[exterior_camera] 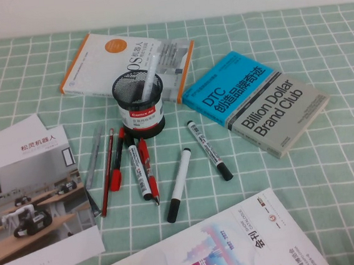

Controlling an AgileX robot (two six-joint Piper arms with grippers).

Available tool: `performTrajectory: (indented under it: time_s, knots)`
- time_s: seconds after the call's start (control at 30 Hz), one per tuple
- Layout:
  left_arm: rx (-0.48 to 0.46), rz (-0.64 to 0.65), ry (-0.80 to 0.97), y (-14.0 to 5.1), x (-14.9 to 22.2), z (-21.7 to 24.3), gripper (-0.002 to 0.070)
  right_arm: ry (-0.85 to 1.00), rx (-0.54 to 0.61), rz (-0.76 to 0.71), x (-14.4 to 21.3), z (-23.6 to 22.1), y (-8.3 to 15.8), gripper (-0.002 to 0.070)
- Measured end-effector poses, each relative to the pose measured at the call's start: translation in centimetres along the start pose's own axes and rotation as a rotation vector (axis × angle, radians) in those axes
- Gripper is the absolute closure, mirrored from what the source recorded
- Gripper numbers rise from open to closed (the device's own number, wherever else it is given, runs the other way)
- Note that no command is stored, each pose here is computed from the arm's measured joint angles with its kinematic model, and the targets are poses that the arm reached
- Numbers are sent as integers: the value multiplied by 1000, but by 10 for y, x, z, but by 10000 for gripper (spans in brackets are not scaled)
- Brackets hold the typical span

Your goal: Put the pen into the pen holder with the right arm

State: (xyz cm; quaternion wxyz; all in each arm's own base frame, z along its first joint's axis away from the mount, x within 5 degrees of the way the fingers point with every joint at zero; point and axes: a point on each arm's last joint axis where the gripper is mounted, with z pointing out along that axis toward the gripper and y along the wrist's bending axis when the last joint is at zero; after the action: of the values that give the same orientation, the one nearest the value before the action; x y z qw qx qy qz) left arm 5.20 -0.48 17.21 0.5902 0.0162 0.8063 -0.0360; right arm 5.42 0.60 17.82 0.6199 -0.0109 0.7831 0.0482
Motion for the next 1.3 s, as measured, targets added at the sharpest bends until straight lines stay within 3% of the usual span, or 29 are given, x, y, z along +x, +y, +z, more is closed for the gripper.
performTrajectory:
  time_s: [1.3]
  knots:
    - [0,0,0,0,0,0,680,43,-23,2,4,0,2,695]
